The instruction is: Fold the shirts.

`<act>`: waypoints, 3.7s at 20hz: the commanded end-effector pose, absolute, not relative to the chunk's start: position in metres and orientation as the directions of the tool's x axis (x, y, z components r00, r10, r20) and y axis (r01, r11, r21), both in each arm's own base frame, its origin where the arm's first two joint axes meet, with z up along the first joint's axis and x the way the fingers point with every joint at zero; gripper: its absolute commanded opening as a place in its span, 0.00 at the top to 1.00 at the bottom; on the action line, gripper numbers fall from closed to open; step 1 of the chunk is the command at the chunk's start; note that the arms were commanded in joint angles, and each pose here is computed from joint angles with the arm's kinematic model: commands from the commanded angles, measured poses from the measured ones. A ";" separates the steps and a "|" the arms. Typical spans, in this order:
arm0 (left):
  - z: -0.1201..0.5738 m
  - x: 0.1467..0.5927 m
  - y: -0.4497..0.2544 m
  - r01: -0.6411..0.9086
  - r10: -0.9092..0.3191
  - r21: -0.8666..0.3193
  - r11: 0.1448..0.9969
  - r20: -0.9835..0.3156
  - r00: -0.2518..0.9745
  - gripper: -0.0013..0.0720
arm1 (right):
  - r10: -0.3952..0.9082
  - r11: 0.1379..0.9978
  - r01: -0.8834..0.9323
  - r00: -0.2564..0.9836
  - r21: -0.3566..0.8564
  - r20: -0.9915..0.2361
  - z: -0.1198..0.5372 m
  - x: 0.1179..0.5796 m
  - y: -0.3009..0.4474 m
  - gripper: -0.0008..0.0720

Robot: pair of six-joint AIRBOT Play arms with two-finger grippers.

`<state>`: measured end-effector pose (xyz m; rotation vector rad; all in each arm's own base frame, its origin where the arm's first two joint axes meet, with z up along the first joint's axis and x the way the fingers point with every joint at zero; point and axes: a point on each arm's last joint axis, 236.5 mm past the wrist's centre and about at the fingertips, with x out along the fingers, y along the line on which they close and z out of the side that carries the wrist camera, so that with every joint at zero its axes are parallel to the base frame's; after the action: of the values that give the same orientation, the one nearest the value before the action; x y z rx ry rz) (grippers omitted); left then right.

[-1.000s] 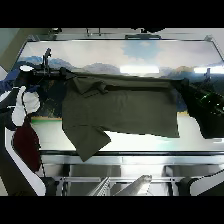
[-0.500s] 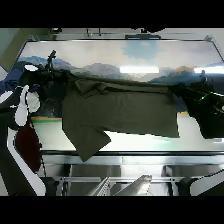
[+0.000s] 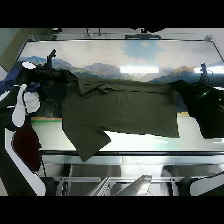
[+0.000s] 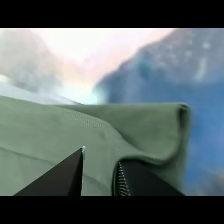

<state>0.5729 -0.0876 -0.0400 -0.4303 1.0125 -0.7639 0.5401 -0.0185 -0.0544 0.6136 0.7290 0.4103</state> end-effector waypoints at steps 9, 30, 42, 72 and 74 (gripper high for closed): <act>0.023 0.477 -0.003 0.094 -0.614 -0.607 0.789 -0.780 0.120 0.71 | 0.504 0.811 -0.040 0.553 0.583 -0.663 0.036 0.453 -0.050 0.97; -0.070 0.187 -0.091 -0.250 -0.627 -0.615 0.748 -0.778 0.039 0.71 | 0.670 0.685 0.351 0.040 0.638 -0.742 -0.117 0.269 -0.008 0.40; -0.080 0.197 -0.081 -0.246 -0.558 -0.580 0.777 -0.815 0.158 0.71 | 0.661 0.716 0.285 0.015 0.637 -0.750 -0.125 0.282 0.019 0.63; -0.111 0.227 -0.119 -0.279 -0.758 -0.766 0.579 -0.632 0.163 0.97 | 0.704 0.685 0.271 -0.010 0.676 -0.710 -0.115 0.275 0.028 0.65; -0.107 0.227 -0.121 -0.276 -0.768 -0.774 0.569 -0.621 0.158 0.95 | 0.715 0.677 0.272 -0.023 0.684 -0.699 -0.112 0.272 0.030 0.88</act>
<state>0.2260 -0.1181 -0.1117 -0.9505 1.4189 -0.4246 0.2784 0.0235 -0.1198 0.8043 1.5788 0.3868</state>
